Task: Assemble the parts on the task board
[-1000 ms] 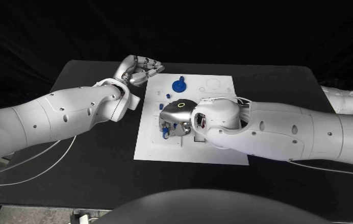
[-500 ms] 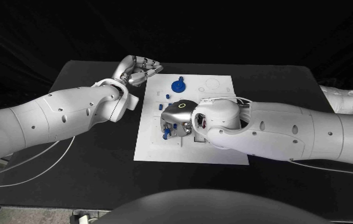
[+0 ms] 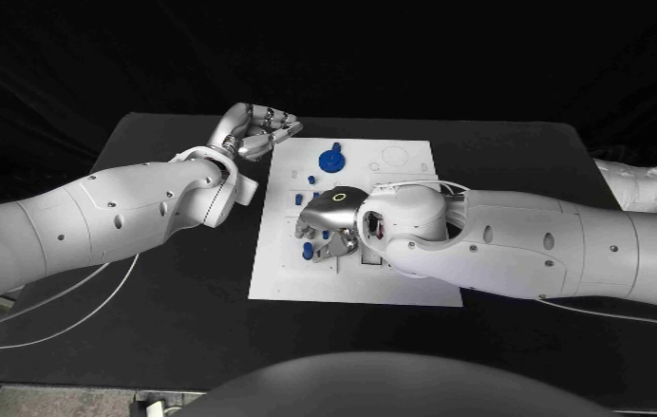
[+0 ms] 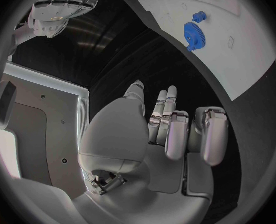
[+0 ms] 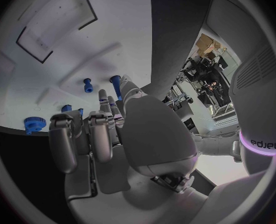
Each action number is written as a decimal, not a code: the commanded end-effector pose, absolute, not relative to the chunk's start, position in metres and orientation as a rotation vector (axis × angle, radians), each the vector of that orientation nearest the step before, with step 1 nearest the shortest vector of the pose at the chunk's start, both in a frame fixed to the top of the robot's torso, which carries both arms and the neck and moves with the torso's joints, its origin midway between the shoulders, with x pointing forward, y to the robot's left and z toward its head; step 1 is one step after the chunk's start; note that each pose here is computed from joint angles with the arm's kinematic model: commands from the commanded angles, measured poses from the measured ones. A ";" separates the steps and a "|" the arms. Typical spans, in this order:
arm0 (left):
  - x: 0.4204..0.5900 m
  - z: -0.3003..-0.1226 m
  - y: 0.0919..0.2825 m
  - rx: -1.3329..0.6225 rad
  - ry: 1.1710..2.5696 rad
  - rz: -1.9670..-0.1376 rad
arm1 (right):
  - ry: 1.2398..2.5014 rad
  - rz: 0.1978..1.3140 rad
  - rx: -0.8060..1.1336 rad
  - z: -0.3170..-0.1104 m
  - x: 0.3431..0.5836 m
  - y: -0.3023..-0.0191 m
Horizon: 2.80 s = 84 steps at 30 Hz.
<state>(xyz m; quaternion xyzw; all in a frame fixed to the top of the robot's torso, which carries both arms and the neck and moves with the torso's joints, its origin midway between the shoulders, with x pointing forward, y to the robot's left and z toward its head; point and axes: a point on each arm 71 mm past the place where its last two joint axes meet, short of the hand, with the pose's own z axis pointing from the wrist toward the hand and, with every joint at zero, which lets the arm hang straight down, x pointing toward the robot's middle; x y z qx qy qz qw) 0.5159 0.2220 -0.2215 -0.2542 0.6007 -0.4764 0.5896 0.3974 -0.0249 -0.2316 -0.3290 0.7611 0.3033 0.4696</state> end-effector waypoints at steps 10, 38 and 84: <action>0.516 -0.221 0.219 -0.576 1.401 -1.131 | 1.773 0.875 -0.644 -0.220 0.399 -0.034; 0.519 -0.223 0.213 -0.574 1.407 -1.132 | 2.108 0.839 0.525 -0.178 0.413 -0.229; 0.520 -0.224 0.215 -0.575 1.414 -1.132 | 2.304 0.396 0.385 -0.231 0.384 -0.237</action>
